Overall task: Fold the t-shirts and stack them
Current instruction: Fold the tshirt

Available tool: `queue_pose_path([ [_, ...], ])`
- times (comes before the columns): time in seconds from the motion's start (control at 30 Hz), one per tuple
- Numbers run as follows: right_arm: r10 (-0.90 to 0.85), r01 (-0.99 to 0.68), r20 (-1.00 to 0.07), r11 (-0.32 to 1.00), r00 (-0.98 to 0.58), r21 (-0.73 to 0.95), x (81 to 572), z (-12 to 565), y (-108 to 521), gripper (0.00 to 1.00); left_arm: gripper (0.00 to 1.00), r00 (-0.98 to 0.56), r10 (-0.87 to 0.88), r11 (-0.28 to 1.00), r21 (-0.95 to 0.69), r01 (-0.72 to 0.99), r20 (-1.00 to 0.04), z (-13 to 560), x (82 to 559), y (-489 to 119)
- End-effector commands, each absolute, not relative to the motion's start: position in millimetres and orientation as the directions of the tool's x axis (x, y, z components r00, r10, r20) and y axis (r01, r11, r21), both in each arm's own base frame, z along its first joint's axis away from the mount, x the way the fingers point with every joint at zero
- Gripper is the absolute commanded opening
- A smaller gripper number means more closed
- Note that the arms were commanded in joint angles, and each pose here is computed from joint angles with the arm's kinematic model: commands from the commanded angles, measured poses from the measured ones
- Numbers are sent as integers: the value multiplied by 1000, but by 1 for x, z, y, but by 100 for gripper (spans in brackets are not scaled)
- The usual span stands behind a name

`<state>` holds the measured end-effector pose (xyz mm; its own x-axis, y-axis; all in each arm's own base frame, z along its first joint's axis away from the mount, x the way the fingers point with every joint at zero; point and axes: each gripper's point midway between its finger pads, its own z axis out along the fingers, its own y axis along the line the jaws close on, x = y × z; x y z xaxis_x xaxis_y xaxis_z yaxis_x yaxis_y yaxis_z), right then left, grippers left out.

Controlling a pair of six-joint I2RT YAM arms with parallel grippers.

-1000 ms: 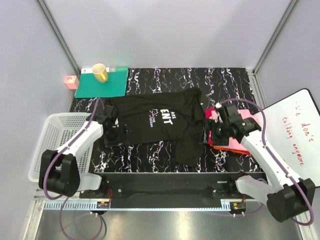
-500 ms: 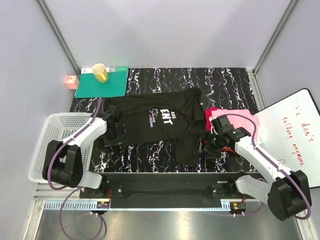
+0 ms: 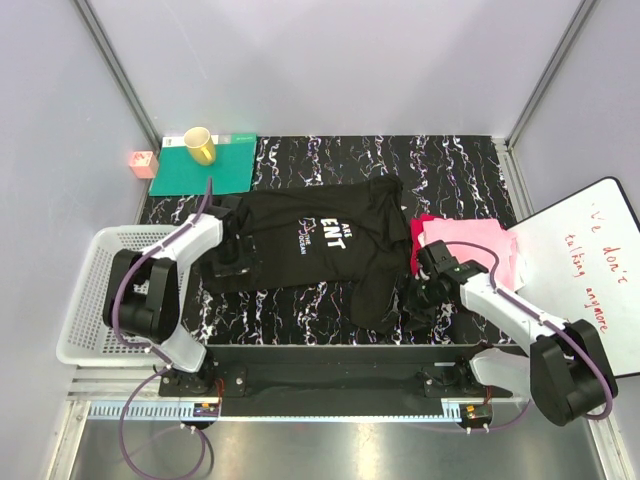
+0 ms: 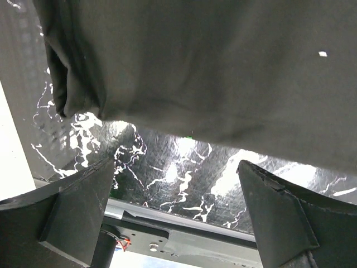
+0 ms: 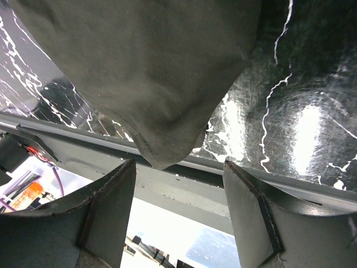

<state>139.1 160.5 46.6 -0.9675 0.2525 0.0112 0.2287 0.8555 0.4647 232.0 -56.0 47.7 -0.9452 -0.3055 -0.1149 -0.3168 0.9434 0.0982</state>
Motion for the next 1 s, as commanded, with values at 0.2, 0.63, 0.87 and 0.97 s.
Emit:
queue_pose_path([
  [0.2,190,202,74,849,-979,489,129,40,175,60,92,-935,-342,923,152,-353,-96,39,243,-33],
  [0.63,164,174,62,857,-984,485,142,38,183,14,92,-949,-315,916,251,-312,-28,15,240,-16],
  [0.87,151,138,16,855,-988,500,155,51,188,11,23,-956,-294,919,276,-282,1,1,248,-14],
  [0.97,148,118,-21,858,-989,499,164,59,188,11,0,-957,-291,923,265,-280,3,0,253,-17],
])
